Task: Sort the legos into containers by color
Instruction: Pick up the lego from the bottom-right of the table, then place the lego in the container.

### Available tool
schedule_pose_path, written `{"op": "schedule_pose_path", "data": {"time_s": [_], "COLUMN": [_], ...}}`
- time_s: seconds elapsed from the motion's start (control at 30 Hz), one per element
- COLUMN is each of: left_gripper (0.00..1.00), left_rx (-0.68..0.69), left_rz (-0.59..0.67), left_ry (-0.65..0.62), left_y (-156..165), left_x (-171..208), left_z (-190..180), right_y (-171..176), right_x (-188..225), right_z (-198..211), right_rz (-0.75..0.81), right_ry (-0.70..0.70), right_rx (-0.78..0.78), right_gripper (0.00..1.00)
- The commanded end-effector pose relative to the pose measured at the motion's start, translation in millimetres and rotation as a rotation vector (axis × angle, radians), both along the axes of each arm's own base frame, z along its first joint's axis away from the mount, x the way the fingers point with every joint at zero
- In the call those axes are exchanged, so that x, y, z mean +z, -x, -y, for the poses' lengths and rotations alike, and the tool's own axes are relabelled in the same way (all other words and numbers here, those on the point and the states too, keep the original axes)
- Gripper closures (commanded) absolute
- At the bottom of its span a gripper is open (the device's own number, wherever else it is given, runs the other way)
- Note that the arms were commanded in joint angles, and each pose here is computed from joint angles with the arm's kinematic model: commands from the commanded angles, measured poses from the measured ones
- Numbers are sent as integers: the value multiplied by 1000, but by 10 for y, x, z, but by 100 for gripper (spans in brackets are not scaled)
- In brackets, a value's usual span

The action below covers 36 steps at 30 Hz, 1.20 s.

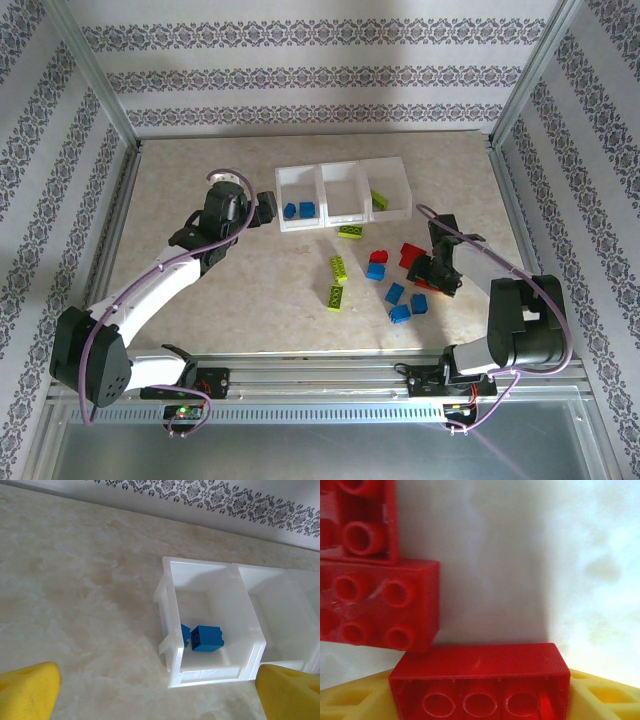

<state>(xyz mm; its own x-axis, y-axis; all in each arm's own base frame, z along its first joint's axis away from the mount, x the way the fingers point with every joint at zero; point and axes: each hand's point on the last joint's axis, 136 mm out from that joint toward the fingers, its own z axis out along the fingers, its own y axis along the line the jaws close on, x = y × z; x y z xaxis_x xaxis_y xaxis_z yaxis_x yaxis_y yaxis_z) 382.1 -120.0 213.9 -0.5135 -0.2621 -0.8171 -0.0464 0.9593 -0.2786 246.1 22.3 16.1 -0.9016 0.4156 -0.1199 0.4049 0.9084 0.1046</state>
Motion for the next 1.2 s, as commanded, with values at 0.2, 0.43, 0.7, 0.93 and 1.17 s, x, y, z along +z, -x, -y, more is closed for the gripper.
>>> {"op": "schedule_pose_path", "data": {"time_s": [0.2, 0.43, 0.7, 0.93, 1.17], "left_gripper": [0, 0, 0, 0, 0], "left_rx": [33, 41, 36, 46, 47], "left_rz": [13, 16, 1, 5, -5], "left_ry": [9, 11, 15, 15, 17], "left_y": [11, 57, 101, 164, 214], "left_x": [6, 4, -42, -18, -29], "left_z": [-119, -160, -168, -224, -257], "right_y": [-153, -386, -944, -1504, -1981], "right_x": [295, 722, 1211, 1283, 1176], "right_z": [-88, -317, -918, -1417, -1614], "right_rz": [88, 227, 349, 353, 372], "right_ry": [38, 56, 104, 212, 283], "right_rx": [32, 93, 283, 455, 518], "right_gripper": [34, 36, 37, 37, 37]}}
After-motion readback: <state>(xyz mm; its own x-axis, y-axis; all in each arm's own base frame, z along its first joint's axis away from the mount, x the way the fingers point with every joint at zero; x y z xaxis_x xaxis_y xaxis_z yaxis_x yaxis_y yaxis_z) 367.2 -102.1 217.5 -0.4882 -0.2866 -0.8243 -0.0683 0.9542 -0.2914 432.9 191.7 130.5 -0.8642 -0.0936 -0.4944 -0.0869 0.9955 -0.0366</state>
